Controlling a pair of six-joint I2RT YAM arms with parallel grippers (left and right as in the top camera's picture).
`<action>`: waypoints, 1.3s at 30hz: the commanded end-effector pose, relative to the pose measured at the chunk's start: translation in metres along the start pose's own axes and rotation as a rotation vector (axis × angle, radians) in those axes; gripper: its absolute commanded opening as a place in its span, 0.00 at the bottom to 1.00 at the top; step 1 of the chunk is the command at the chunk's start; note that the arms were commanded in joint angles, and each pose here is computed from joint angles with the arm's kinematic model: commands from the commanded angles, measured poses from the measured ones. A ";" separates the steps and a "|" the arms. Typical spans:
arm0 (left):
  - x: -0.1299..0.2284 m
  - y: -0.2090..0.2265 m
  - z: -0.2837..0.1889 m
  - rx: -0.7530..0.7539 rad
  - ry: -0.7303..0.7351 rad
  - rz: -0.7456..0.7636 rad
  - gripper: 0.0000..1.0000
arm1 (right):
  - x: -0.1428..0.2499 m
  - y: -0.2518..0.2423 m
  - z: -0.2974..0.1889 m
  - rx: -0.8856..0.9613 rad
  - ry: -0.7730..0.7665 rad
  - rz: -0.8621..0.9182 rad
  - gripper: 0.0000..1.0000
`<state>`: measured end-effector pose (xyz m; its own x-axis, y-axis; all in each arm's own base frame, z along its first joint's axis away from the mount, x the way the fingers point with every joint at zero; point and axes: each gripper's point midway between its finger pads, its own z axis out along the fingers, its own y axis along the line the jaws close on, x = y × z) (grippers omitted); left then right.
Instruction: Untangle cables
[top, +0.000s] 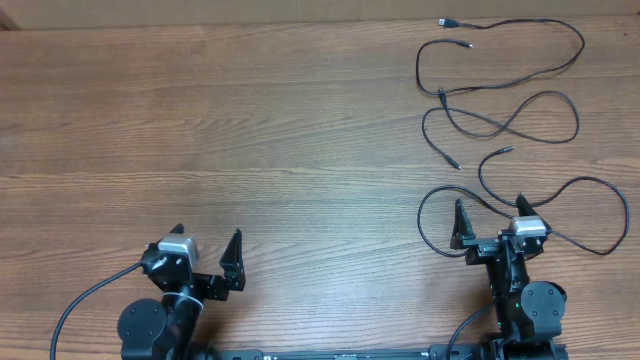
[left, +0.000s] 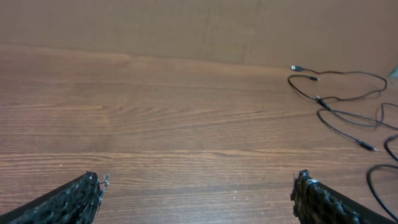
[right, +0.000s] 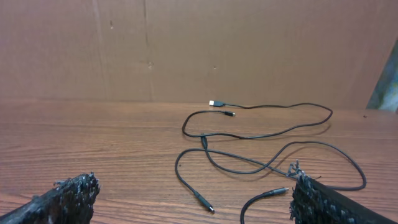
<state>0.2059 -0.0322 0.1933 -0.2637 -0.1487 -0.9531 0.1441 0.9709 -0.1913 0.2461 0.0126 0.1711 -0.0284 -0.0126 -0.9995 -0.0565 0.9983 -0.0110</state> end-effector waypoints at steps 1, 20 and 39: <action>0.002 0.001 0.002 0.002 -0.008 -0.014 1.00 | 0.002 0.000 0.000 0.000 -0.005 0.006 1.00; -0.026 -0.001 0.010 0.021 -0.174 0.098 1.00 | 0.002 0.000 0.000 0.000 -0.005 0.006 1.00; -0.035 0.012 0.026 -0.002 -0.423 0.070 0.99 | 0.002 0.000 0.000 0.000 -0.005 0.006 1.00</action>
<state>0.2411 -0.0272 0.2187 0.1456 -0.1260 -0.9813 0.1797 0.9787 -0.0990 0.2461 0.0126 0.1711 -0.0284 -0.0130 -0.9995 -0.0562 0.9984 -0.0114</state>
